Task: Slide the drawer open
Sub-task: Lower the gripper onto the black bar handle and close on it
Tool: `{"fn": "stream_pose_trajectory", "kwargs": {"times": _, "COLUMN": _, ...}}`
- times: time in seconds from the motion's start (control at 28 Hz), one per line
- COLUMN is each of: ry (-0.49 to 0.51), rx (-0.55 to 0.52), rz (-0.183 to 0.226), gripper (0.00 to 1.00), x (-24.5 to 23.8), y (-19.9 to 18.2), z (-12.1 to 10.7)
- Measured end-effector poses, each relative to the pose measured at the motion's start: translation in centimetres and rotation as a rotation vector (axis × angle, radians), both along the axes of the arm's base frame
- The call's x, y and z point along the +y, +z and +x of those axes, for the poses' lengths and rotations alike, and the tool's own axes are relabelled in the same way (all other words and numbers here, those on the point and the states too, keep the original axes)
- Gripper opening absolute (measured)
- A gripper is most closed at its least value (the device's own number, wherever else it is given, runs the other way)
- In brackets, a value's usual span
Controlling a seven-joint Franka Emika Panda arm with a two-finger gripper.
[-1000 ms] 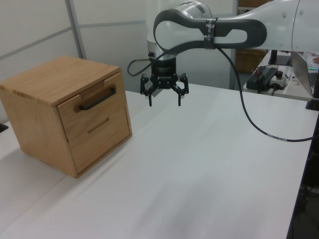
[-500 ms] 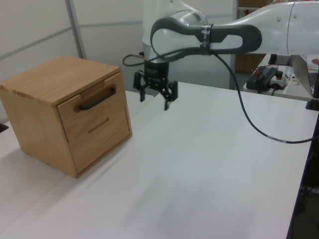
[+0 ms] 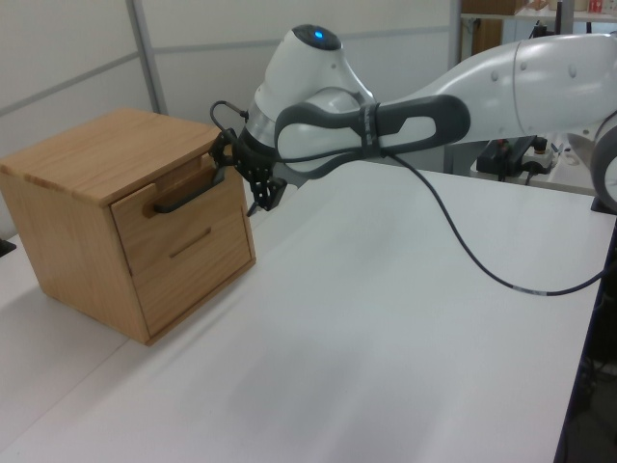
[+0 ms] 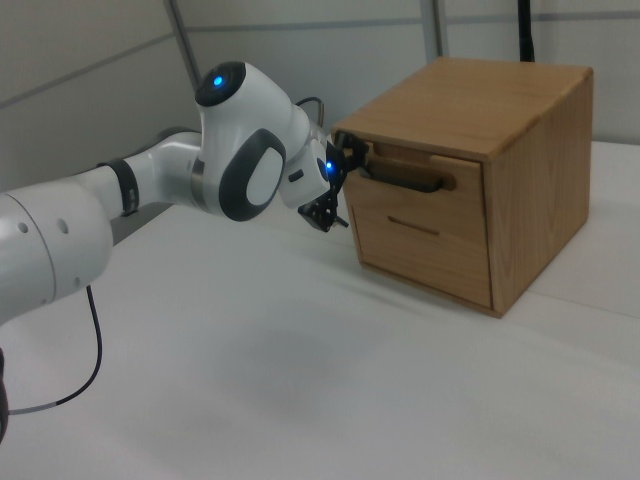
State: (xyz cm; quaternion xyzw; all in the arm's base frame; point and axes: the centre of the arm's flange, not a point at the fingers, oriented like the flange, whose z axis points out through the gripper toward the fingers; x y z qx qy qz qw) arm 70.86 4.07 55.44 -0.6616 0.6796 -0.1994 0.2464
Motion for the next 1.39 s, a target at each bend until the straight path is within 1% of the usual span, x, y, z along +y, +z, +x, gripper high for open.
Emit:
{"fn": "stream_pose_trajectory", "kwargs": {"times": 0.18, "ry": -0.004, "rx": -0.12, "rz": 0.01, "gripper": 1.0, "x": -0.1, "y": -0.7, "z": 1.3}}
{"fn": "stream_pose_trajectory", "kwargs": {"times": 0.29, "ry": 0.0, "rx": -0.181, "rz": 0.004, "gripper": 1.0, "x": -0.1, "y": -1.7, "z": 2.0}}
{"fn": "stream_pose_trajectory", "kwargs": {"times": 0.43, "ry": 0.002, "rx": -0.239, "rz": 0.0, "gripper": 1.0, "x": -0.1, "y": -3.0, "z": 2.9}}
{"fn": "stream_pose_trajectory", "kwargs": {"times": 0.64, "ry": -0.004, "rx": -0.303, "rz": 0.004, "gripper": 0.99, "x": -0.5, "y": -3.7, "z": 4.0}}
{"fn": "stream_pose_trajectory", "kwargs": {"times": 0.68, "ry": -0.005, "rx": -0.315, "rz": 0.005, "gripper": 0.96, "x": -0.6, "y": -3.7, "z": 4.2}}
{"fn": "stream_pose_trajectory", "kwargs": {"times": 0.75, "ry": -0.007, "rx": -0.336, "rz": 0.007, "gripper": 0.89, "x": -0.7, "y": -3.8, "z": 4.5}}
{"fn": "stream_pose_trajectory", "kwargs": {"times": 0.79, "ry": -0.007, "rx": -0.347, "rz": 0.007, "gripper": 0.81, "x": -0.8, "y": -4.0, "z": 4.7}}
{"fn": "stream_pose_trajectory", "kwargs": {"times": 0.82, "ry": -0.007, "rx": -0.351, "rz": 0.006, "gripper": 0.79, "x": -0.8, "y": -4.1, "z": 4.8}}
{"fn": "stream_pose_trajectory", "kwargs": {"times": 0.86, "ry": -0.006, "rx": -0.354, "rz": 0.004, "gripper": 0.72, "x": -0.8, "y": -4.2, "z": 4.9}}
{"fn": "stream_pose_trajectory", "kwargs": {"times": 0.93, "ry": -0.004, "rx": -0.357, "rz": 0.0, "gripper": 0.65, "x": -0.8, "y": -4.3, "z": 5.0}}
{"fn": "stream_pose_trajectory", "kwargs": {"times": 0.96, "ry": -0.003, "rx": -0.358, "rz": -0.001, "gripper": 0.6, "x": -0.8, "y": -4.3, "z": 5.0}}
{"fn": "stream_pose_trajectory", "kwargs": {"times": 1.0, "ry": -0.003, "rx": -0.358, "rz": -0.001, "gripper": 0.58, "x": -0.8, "y": -4.3, "z": 5.0}}
{"fn": "stream_pose_trajectory", "kwargs": {"times": 1.07, "ry": -0.003, "rx": -0.358, "rz": -0.002, "gripper": 0.52, "x": -0.8, "y": -4.2, "z": 5.0}}
{"fn": "stream_pose_trajectory", "kwargs": {"times": 1.11, "ry": -0.003, "rx": -0.356, "rz": -0.002, "gripper": 0.45, "x": -0.8, "y": -4.4, "z": 5.0}}
{"fn": "stream_pose_trajectory", "kwargs": {"times": 1.14, "ry": -0.002, "rx": -0.354, "rz": -0.002, "gripper": 0.43, "x": -0.8, "y": -4.5, "z": 5.0}}
{"fn": "stream_pose_trajectory", "kwargs": {"times": 1.18, "ry": -0.002, "rx": -0.352, "rz": -0.002, "gripper": 0.37, "x": -0.8, "y": -4.6, "z": 5.1}}
{"fn": "stream_pose_trajectory", "kwargs": {"times": 1.25, "ry": -0.002, "rx": -0.346, "rz": -0.002, "gripper": 0.3, "x": -0.8, "y": -5.0, "z": 5.1}}
{"fn": "stream_pose_trajectory", "kwargs": {"times": 1.29, "ry": -0.002, "rx": -0.343, "rz": -0.002, "gripper": 0.28, "x": -0.8, "y": -5.1, "z": 5.1}}
{"fn": "stream_pose_trajectory", "kwargs": {"times": 1.39, "ry": 0.002, "rx": -0.338, "rz": -0.007, "gripper": 0.19, "x": -0.7, "y": -5.4, "z": 5.1}}
